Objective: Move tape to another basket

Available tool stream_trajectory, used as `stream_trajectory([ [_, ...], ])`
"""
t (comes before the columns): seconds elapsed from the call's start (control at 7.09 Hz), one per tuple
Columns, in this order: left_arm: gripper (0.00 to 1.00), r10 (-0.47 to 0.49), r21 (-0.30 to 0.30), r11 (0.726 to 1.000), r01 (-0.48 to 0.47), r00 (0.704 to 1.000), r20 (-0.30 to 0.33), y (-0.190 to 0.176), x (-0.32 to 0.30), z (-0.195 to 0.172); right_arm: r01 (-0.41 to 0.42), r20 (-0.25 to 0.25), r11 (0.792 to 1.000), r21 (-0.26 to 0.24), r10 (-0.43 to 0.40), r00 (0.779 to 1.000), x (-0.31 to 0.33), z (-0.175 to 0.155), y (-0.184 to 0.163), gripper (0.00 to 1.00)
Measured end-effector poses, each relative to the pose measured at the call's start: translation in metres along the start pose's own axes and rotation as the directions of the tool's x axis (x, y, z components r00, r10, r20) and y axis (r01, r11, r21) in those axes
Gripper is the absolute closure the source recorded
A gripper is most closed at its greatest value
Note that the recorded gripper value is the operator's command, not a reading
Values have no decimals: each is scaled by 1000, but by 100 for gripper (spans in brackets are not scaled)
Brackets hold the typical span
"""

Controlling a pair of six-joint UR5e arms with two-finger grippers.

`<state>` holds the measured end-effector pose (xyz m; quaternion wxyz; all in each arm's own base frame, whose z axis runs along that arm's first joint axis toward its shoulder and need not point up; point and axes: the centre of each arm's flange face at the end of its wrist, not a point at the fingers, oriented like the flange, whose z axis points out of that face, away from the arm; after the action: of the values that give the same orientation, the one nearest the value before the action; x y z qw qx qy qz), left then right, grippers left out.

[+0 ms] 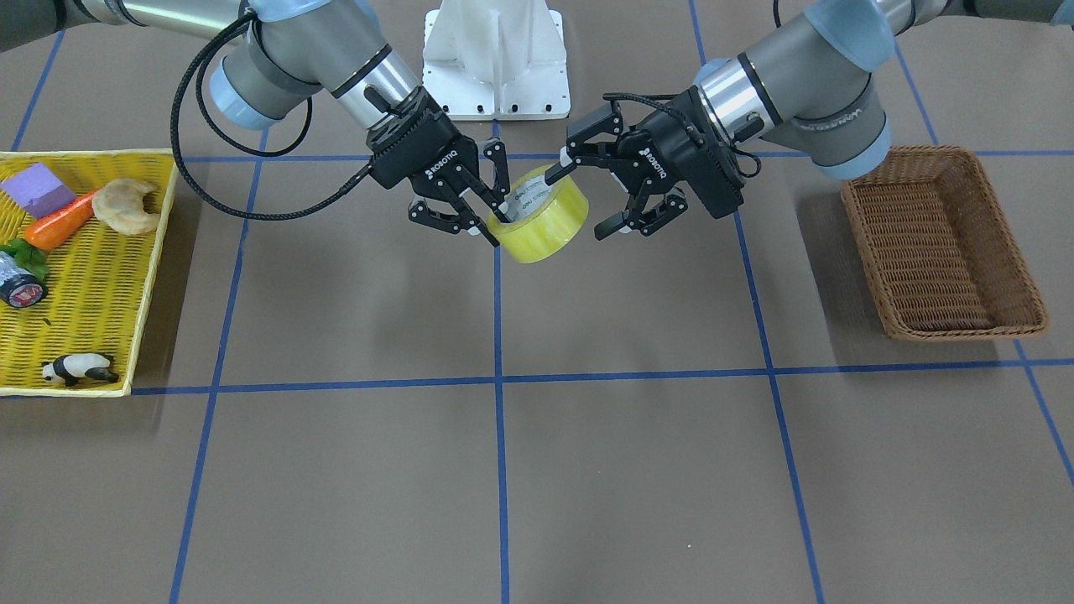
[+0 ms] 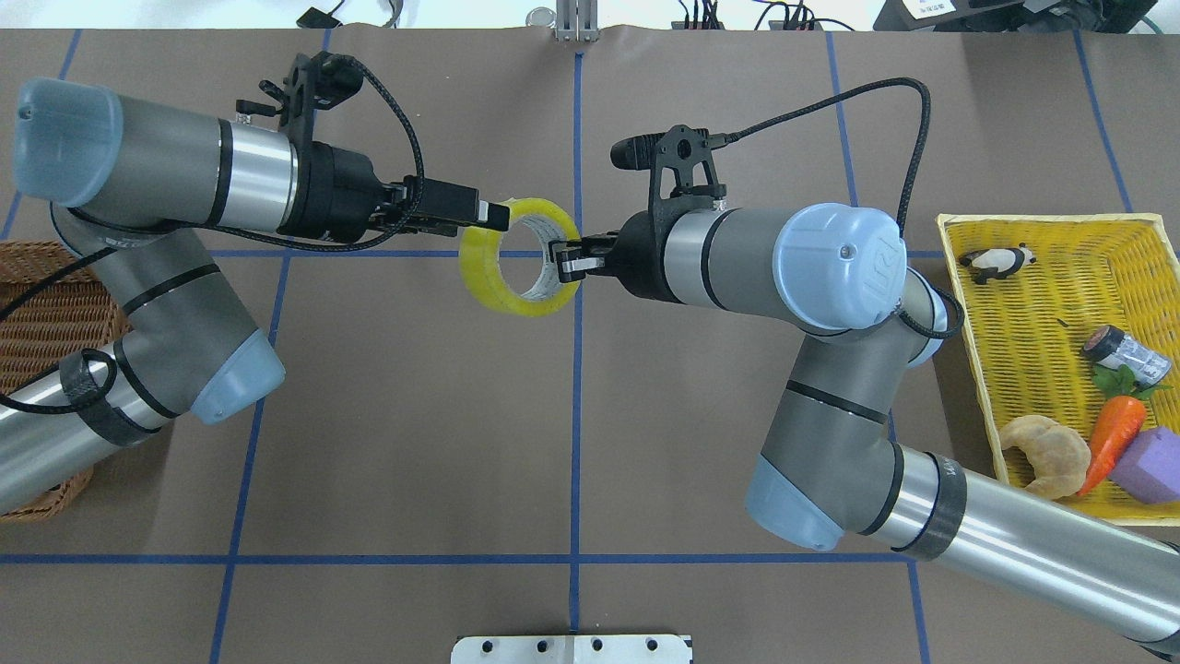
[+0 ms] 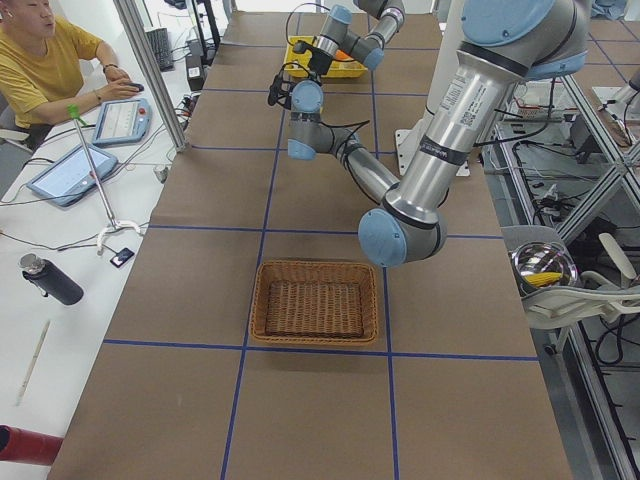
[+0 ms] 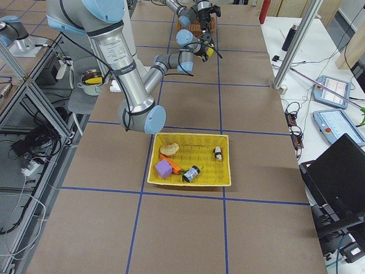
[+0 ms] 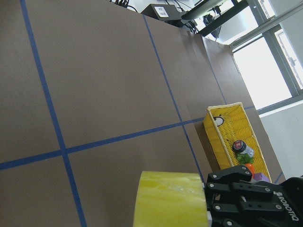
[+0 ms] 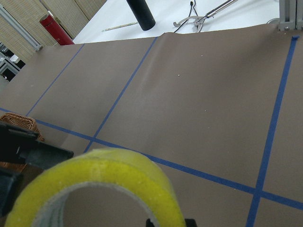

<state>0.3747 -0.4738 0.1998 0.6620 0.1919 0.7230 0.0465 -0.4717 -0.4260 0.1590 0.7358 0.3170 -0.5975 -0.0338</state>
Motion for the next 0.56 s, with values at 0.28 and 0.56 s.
stream_trajectory([
  [0.28, 100, -2, -2, 1000, 2, 1000, 1, 1, -1, 1, -35, 14, 999, 11, 34, 999, -8, -2, -5, 0],
  [0.56, 100, -33, -4, 999, 33, 999, -1, 1, 1, 1, -170, 30, 985, 31, 170, 985, -21, -3, -14, 0],
])
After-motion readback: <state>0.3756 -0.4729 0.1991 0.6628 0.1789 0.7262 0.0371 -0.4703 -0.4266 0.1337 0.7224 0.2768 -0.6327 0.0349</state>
